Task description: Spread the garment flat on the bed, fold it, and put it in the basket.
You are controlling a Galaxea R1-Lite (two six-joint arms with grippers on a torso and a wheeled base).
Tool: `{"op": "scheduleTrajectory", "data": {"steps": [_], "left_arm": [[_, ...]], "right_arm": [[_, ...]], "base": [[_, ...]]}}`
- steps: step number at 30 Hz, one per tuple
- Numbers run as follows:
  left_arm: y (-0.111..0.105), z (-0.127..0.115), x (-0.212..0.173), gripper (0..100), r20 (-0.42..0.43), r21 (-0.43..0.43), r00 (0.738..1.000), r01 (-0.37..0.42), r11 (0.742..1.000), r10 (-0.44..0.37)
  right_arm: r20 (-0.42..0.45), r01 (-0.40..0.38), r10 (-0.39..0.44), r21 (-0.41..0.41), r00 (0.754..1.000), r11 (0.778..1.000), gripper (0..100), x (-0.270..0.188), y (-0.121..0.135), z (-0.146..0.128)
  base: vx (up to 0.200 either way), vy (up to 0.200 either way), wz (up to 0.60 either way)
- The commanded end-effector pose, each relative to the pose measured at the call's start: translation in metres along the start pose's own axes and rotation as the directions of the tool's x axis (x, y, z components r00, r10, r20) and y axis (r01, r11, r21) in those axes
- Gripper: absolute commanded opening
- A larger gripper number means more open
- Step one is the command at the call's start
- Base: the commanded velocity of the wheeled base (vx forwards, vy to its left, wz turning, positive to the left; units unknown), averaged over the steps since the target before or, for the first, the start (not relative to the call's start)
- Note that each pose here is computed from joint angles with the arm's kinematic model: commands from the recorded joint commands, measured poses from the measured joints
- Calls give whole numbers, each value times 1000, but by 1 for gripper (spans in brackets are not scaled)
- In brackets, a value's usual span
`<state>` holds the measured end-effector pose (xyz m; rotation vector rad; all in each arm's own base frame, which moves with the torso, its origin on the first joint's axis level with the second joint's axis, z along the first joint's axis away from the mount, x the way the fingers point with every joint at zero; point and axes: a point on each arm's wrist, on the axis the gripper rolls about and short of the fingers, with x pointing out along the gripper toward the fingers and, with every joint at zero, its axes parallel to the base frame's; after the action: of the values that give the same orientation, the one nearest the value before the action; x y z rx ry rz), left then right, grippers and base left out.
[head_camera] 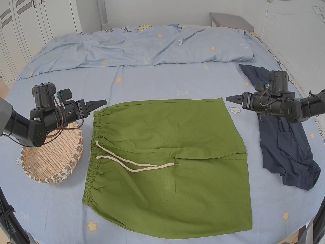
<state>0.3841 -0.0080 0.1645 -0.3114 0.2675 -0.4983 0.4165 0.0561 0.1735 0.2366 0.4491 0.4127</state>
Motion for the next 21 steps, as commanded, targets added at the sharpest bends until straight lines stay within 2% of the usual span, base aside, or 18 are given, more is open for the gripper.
{"op": "scheduleTrajectory", "data": {"steps": [1,3,6,8,9,10,14,17,21], "left_arm": [[-51,-18,-72,100,-39,-94,999,27,995,-31],[-56,-37,-89,100,-84,-123,996,12,992,-23],[-63,-77,-120,100,-184,-180,983,-30,983,-4],[-63,-79,-121,100,-188,-182,982,-31,983,-4],[-67,-104,-144,100,-242,-213,970,-63,975,10],[-69,-110,-150,100,-254,-220,967,-70,973,13],[-74,-132,-170,100,-300,-253,954,-96,963,16],[-79,-149,-184,100,-341,-314,940,-114,943,0],[-83,-163,-195,100,-384,-402,919,-77,912,-91]], "right_arm": [[-63,12,-9,48,998,999,100,-72,20,-31],[-84,10,-5,54,996,998,100,-84,24,-48],[-110,14,-7,62,994,998,100,-103,24,-83],[-110,14,-7,62,994,998,100,-104,24,-85],[-116,11,-2,76,993,997,100,-116,26,-108],[-115,8,2,84,993,996,100,-120,27,-114],[-106,-2,13,105,994,994,100,-137,32,-131],[-100,-12,22,102,995,995,100,-149,37,-137],[-100,-21,30,97,995,995,100,-156,41,-140]], "base": [[0,0,0],[0,0,0],[0,0,0],[0,0,0],[0,0,0],[0,0,0],[0,0,0],[0,0,0],[0,0,0]]}}
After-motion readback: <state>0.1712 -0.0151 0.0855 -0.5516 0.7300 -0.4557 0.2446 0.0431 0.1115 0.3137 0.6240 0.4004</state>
